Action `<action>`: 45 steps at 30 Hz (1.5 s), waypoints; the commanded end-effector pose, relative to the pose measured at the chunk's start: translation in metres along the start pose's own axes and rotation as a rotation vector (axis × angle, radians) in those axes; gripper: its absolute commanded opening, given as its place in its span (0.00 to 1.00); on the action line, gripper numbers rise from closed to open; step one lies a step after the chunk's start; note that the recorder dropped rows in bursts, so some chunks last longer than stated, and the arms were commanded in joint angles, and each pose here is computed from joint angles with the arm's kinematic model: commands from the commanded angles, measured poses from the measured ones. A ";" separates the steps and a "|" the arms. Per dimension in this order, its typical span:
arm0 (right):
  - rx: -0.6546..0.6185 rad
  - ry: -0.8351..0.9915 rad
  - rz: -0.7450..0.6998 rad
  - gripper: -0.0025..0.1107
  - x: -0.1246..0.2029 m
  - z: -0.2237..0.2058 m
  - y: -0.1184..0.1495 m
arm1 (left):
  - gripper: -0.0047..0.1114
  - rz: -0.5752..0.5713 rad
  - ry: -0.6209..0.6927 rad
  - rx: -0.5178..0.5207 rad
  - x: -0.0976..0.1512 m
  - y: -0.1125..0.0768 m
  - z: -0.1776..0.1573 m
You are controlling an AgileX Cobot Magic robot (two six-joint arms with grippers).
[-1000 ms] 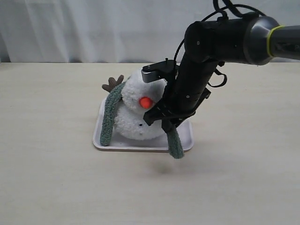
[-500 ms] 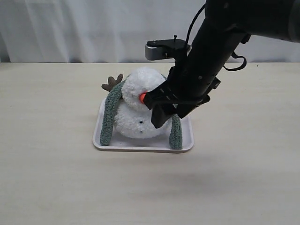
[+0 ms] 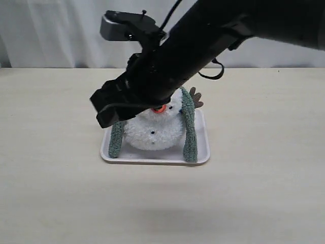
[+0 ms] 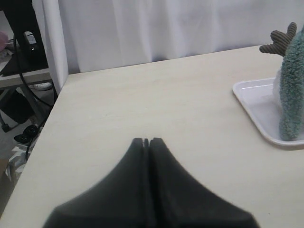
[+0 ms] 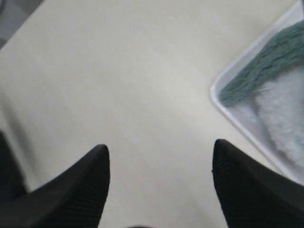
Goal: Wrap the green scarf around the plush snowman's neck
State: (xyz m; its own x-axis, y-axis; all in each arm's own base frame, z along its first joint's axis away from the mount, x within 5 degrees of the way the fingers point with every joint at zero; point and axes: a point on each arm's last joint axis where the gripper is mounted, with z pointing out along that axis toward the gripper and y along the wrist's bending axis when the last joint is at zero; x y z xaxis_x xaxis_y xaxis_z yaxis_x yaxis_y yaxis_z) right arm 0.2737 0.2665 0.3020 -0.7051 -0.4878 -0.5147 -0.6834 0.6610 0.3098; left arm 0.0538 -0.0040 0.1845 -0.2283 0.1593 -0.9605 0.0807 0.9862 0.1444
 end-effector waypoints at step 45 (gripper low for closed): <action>0.383 -0.110 0.286 0.50 0.029 0.185 -0.020 | 0.04 -0.008 -0.008 0.004 0.000 0.000 0.000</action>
State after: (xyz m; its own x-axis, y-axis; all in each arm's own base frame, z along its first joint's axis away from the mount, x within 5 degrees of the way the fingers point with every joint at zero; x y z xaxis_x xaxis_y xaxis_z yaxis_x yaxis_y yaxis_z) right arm 0.3013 0.3435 0.1294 -0.8328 -0.1971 -0.5174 -0.3129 0.9385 0.1461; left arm 0.0538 -0.0040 0.1845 -0.2283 0.1593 -0.9605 0.0807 0.9862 0.1444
